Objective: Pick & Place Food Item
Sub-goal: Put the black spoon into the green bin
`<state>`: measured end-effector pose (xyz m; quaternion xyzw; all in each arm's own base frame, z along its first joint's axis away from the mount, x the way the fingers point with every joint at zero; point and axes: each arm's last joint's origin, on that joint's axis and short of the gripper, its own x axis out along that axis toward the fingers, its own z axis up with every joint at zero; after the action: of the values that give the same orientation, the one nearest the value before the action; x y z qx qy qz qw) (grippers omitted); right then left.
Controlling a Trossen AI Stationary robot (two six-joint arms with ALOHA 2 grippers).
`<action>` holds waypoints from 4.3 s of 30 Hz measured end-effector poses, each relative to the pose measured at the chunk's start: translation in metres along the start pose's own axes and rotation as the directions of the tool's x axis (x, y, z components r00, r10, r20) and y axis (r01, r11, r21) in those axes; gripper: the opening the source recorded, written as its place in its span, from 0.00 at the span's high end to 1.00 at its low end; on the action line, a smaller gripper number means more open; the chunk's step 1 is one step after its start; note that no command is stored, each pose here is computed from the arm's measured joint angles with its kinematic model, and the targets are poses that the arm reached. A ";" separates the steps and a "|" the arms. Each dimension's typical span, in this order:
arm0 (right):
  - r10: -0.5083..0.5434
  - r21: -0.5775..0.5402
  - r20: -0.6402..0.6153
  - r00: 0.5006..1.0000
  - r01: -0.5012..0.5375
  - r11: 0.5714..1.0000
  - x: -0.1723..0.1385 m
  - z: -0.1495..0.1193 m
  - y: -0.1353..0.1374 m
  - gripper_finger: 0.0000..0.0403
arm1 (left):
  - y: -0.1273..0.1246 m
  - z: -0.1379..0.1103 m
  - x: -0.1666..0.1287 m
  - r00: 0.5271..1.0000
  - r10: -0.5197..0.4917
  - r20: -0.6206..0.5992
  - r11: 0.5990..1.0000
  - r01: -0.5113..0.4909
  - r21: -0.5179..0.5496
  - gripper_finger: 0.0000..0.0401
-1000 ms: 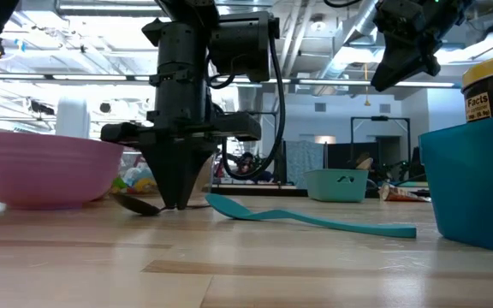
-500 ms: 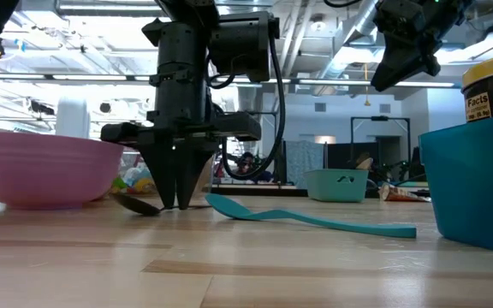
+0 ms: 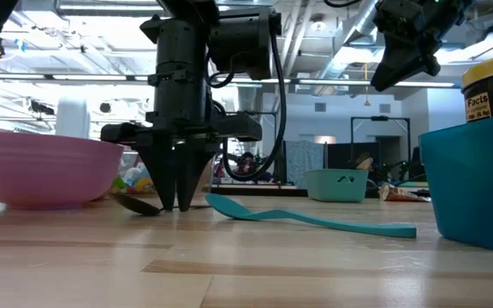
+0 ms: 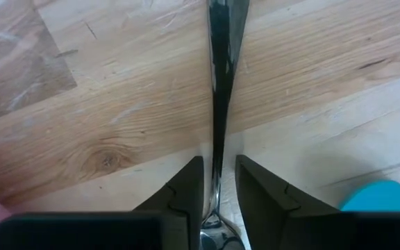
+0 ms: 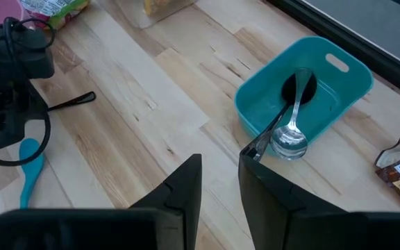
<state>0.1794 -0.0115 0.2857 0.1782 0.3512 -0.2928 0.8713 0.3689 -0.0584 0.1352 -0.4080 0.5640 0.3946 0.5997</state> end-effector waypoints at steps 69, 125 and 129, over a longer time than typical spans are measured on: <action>0.271 0.332 0.221 0.937 -0.333 0.883 0.005 0.043 -0.007 0.77 | -0.016 0.054 -0.108 0.566 -0.356 0.744 0.919 0.358 0.168 0.99; 0.321 0.296 0.291 0.901 -0.404 0.866 0.061 0.069 0.006 0.70 | -0.026 0.066 -0.119 0.488 -0.515 0.705 0.831 0.485 0.272 1.00; 0.328 0.291 0.314 0.891 -0.420 0.860 0.060 0.071 0.007 0.70 | -0.025 0.066 -0.119 0.493 -0.512 0.703 0.834 0.481 0.271 1.00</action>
<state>0.2548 -0.0662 0.2929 0.3572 0.1373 -0.1949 0.9031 0.4097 -0.0073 0.2571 -0.3397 0.1295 0.3263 0.8725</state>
